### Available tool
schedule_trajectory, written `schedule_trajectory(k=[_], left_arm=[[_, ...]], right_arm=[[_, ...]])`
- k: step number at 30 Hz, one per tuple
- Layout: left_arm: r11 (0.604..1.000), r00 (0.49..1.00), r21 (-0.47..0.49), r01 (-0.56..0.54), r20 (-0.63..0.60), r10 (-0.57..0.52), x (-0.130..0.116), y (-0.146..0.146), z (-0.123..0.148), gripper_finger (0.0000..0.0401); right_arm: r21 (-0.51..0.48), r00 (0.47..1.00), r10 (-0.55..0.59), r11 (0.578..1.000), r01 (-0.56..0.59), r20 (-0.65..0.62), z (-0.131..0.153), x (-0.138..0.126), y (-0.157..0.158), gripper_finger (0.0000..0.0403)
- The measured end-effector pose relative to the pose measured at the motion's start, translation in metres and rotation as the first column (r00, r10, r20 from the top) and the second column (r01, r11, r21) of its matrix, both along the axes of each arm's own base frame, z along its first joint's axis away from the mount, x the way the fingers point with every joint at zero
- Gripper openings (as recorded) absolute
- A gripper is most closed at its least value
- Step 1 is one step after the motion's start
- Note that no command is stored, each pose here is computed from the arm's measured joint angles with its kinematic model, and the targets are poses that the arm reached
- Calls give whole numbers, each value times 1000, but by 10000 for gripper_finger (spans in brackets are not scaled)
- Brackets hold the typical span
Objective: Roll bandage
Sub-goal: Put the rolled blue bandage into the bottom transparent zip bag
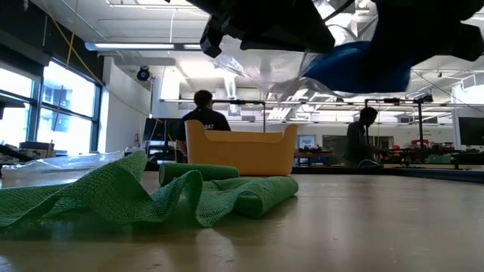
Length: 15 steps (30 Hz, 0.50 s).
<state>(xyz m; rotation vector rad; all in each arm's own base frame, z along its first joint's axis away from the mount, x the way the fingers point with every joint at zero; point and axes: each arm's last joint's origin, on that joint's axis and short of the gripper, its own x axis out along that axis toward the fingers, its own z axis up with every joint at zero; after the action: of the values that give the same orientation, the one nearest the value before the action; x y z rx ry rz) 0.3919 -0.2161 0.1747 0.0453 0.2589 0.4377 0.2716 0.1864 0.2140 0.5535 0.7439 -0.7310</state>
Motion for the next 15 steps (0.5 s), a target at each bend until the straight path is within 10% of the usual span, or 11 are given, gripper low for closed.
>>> schedule_trajectory(k=[15], left_arm=[[989,999,-142,42,31,-38,1,-2,-1,0]], right_arm=[[-54,996,75,996,-72,50,7,-7,11,214]])
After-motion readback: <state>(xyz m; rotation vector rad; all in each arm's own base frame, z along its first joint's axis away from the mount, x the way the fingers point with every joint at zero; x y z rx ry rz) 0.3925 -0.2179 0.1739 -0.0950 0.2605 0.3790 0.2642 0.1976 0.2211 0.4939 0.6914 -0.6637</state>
